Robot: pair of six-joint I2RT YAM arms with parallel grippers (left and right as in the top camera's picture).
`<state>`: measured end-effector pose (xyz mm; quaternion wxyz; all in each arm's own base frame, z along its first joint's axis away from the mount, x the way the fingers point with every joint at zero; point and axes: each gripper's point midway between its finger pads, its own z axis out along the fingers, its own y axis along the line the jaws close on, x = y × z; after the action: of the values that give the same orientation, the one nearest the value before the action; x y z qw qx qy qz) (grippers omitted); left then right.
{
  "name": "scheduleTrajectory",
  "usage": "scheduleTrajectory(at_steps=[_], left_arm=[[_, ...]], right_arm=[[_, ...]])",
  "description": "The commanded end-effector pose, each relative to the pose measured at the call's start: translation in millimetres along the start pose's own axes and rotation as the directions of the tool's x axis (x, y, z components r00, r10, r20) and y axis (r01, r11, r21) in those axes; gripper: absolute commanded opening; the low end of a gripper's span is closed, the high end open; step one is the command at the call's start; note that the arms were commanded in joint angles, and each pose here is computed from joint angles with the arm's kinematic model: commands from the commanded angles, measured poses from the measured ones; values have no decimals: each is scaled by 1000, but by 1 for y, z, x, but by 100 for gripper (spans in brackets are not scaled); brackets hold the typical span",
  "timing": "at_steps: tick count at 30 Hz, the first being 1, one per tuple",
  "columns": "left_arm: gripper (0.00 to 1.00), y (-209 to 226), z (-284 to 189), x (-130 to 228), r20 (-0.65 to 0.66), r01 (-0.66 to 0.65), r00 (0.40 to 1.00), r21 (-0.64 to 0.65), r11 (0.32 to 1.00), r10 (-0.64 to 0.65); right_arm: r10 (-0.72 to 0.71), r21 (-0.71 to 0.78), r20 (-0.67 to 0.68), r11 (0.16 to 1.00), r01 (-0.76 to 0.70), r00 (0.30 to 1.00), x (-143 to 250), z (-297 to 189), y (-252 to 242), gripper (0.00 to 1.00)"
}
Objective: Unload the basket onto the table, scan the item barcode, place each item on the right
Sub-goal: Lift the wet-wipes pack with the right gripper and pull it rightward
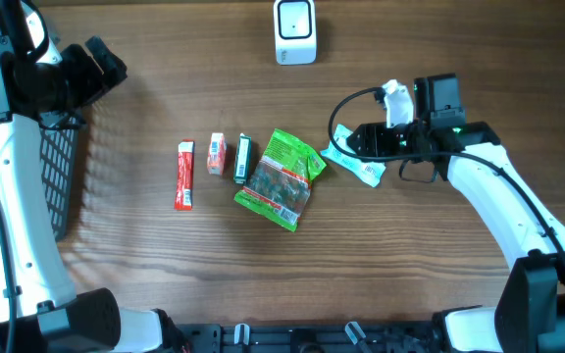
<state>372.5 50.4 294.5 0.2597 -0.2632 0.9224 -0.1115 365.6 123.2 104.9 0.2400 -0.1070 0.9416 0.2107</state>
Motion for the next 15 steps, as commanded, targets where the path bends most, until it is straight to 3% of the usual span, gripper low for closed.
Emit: scheduleTrajectory(at_steps=[1,4,8,15], left_arm=[[100,-2,2,1,-9,2,1000,9,1000,-2],[100,-2,2,1,-9,2,1000,9,1000,-2],[100,-2,2,1,-9,2,1000,9,1000,-2],[100,-2,2,1,-9,2,1000,9,1000,-2]], right_arm=[[-68,206,3,976,66,998,-4,6,-40,77],[-169,72,-48,982,172,984,7,34,-29,84],[-200,65,-35,977,202,979,4,53,-38,84],[-85,39,-170,995,93,982,40,54,-36,78]])
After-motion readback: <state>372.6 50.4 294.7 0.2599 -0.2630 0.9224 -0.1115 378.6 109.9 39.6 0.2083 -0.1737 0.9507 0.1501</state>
